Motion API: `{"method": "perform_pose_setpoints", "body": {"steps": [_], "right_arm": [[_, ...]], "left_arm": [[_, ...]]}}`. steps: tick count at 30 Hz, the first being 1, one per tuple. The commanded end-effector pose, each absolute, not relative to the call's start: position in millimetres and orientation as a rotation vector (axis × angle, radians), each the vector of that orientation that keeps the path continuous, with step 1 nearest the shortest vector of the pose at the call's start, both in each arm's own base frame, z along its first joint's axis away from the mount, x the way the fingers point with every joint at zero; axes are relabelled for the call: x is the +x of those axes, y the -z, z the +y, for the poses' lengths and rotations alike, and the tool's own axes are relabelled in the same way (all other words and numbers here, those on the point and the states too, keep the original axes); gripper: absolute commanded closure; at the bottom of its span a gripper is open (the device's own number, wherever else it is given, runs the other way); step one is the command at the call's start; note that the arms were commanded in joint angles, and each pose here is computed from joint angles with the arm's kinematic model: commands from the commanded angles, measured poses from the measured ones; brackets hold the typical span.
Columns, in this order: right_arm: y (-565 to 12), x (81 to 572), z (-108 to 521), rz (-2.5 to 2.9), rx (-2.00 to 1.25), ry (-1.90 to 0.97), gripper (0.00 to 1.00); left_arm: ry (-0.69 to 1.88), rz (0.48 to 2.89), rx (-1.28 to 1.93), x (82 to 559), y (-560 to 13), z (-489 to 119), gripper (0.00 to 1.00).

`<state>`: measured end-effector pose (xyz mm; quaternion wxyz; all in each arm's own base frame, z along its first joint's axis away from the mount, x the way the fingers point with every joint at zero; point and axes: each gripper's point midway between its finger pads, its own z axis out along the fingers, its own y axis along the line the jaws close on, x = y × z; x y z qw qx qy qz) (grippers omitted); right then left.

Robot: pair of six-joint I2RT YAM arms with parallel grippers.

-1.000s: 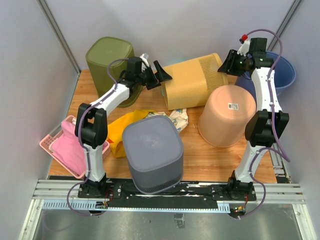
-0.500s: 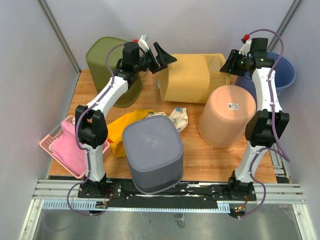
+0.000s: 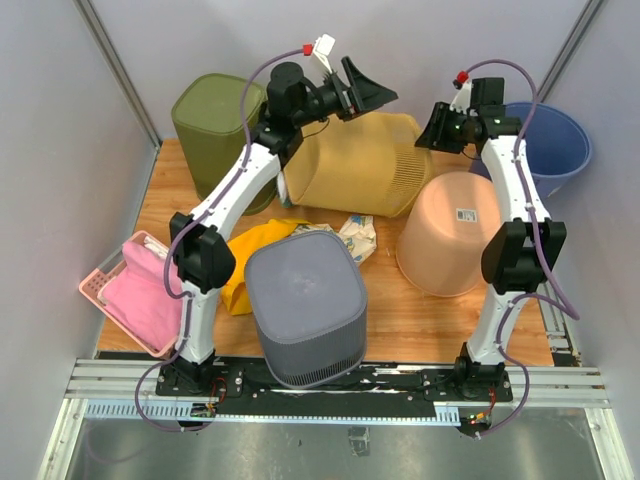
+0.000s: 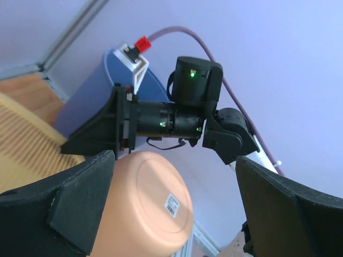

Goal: Turn the large container upside down

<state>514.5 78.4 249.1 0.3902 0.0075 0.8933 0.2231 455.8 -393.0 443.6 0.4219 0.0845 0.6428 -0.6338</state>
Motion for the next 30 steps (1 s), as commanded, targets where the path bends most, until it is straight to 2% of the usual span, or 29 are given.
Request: {"method": "perform_pose_setpoints", "body": {"steps": [1, 6, 10, 18, 24, 30], "right_arm": [[-214.0, 515.2, 96.3, 2.362, 0.043, -0.563, 0.52], [-198.4, 515.6, 94.7, 2.398, 0.056, -0.531, 0.52], [-192.6, 511.6, 90.6, 2.414, 0.040, -0.499, 0.52], [-183.9, 513.0, 84.3, 2.435, 0.039, -0.455, 0.52], [-172.6, 516.1, 76.4, 2.464, 0.079, -0.419, 0.52], [-165.9, 519.7, 62.5, 2.473, 0.146, -0.401, 0.52]], "left_arm": [[1.668, 1.664, 0.216, 462.5, -410.7, -418.2, 0.01], [1.654, 1.682, 0.227, 472.6, -402.2, -429.1, 0.01], [1.493, 1.679, 0.262, 466.2, -423.8, -409.1, 0.01], [1.035, 1.792, 0.000, 452.0, -420.3, -275.6, 0.01], [0.844, 1.935, -0.097, 416.7, -372.6, -217.6, 0.01], [0.920, 2.056, -0.122, 407.1, -322.8, -226.9, 0.01]]}}
